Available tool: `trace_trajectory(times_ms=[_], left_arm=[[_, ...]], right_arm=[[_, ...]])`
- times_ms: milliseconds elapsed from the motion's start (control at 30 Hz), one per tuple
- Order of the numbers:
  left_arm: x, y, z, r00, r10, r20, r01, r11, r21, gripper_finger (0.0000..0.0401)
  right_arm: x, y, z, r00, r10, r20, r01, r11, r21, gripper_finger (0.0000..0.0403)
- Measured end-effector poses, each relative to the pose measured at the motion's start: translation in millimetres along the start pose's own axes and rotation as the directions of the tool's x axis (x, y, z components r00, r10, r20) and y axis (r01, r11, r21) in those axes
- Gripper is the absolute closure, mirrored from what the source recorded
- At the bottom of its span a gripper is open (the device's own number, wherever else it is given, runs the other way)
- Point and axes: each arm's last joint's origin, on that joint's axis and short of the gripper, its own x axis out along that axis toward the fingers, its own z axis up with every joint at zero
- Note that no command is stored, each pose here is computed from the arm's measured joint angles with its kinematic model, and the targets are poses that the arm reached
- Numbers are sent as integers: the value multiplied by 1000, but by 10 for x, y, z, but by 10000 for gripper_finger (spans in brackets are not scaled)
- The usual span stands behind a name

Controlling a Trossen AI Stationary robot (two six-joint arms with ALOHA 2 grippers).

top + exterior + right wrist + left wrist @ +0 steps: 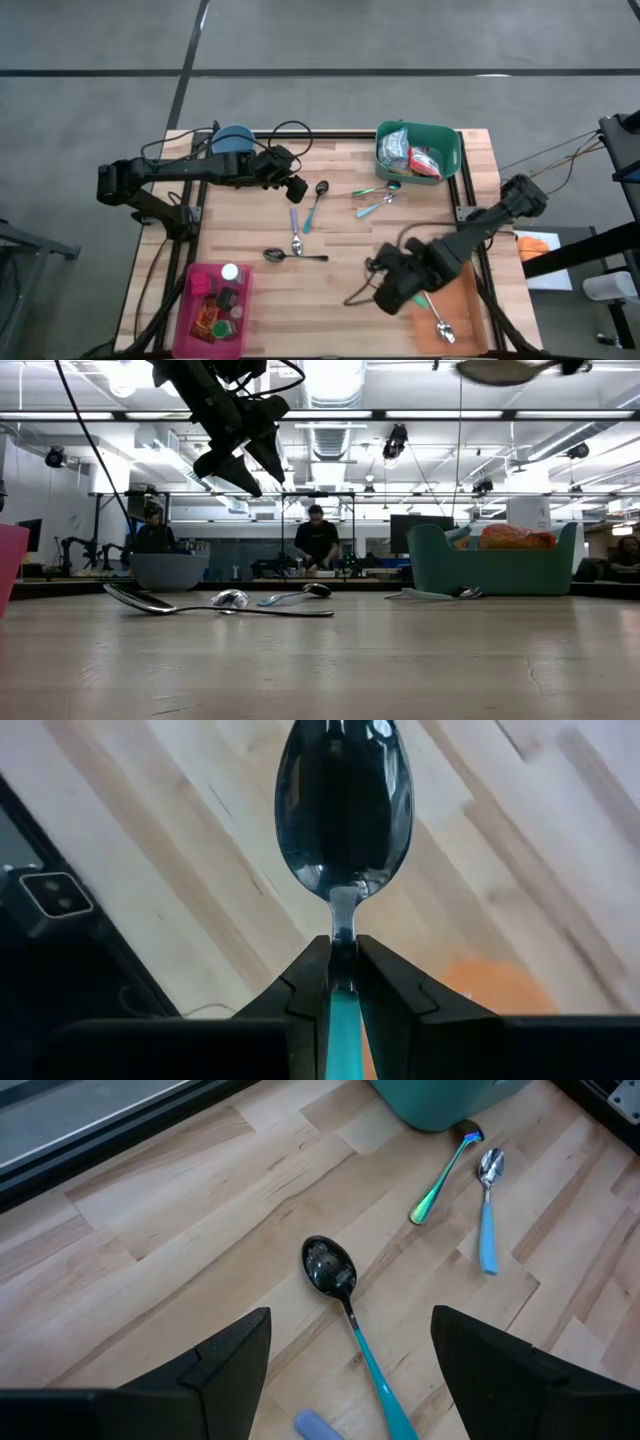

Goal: Pick & Place Food Item
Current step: Put the light green spoon into the orange bin

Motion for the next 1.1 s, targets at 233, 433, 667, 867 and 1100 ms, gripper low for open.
trace_trajectory(times_ms=[233,433,667,867,1100], left_arm=[[0,0,0,1000,0,0,0,1000,0,122],[0,0,1,1000,0,0,0,1000,0,122],[0,1,1,1000,0,0,0,1000,0,122],[0,1,1,1000,0,0,0,1000,-1,122],[0,1,1,1000,0,0,0,1000,-1,122]], right_arm=[[-67,-12,-520,997,-73,-11,74,986,146,361],[-6,-72,-1025,984,-175,-23,173,933,314,361],[60,-185,-1491,978,-209,-19,194,868,458,361],[248,-291,-1671,968,-237,-86,247,823,512,361],[566,-405,-1752,964,-225,-144,267,801,536,361]])
